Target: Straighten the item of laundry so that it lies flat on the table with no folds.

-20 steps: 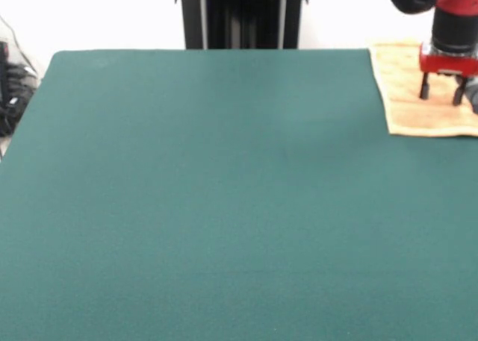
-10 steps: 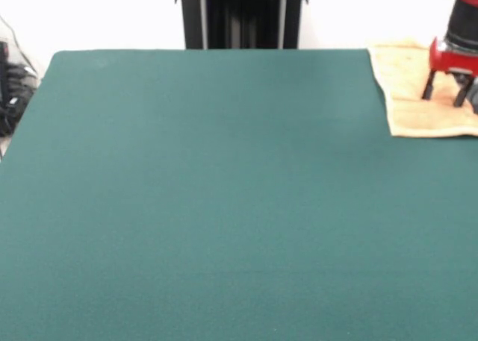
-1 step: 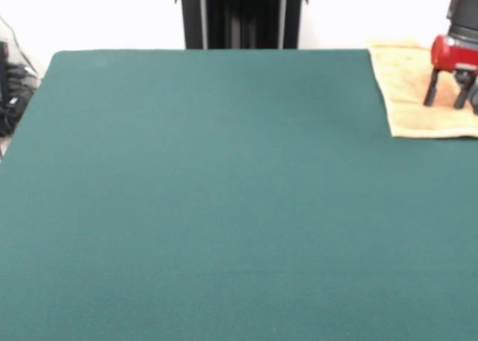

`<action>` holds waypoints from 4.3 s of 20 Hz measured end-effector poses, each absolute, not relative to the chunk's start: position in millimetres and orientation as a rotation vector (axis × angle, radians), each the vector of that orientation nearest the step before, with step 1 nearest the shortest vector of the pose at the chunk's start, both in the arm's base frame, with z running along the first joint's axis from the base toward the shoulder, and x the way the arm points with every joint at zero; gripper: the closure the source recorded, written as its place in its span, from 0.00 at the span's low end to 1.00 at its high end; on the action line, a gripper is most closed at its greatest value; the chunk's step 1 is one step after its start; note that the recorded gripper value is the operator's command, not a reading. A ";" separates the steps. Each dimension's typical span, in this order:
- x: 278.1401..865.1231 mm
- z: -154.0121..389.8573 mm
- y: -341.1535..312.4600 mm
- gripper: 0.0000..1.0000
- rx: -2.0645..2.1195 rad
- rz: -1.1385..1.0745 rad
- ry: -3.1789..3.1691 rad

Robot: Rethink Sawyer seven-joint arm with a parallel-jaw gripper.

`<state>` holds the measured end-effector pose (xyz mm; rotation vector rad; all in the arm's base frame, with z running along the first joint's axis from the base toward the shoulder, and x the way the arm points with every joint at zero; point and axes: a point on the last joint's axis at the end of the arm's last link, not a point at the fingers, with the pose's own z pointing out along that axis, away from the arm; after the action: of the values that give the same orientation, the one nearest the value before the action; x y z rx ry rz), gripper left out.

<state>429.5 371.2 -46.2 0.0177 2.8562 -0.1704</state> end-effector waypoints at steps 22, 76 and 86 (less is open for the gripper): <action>522.6 -67.4 317.7 0.00 -0.049 -0.076 2.517; 584.1 -56.5 202.3 0.00 -0.089 0.186 2.649; 573.4 -58.3 205.5 0.00 -0.247 0.113 2.646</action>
<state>573.4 205.5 -58.3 -0.2468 2.6456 0.1127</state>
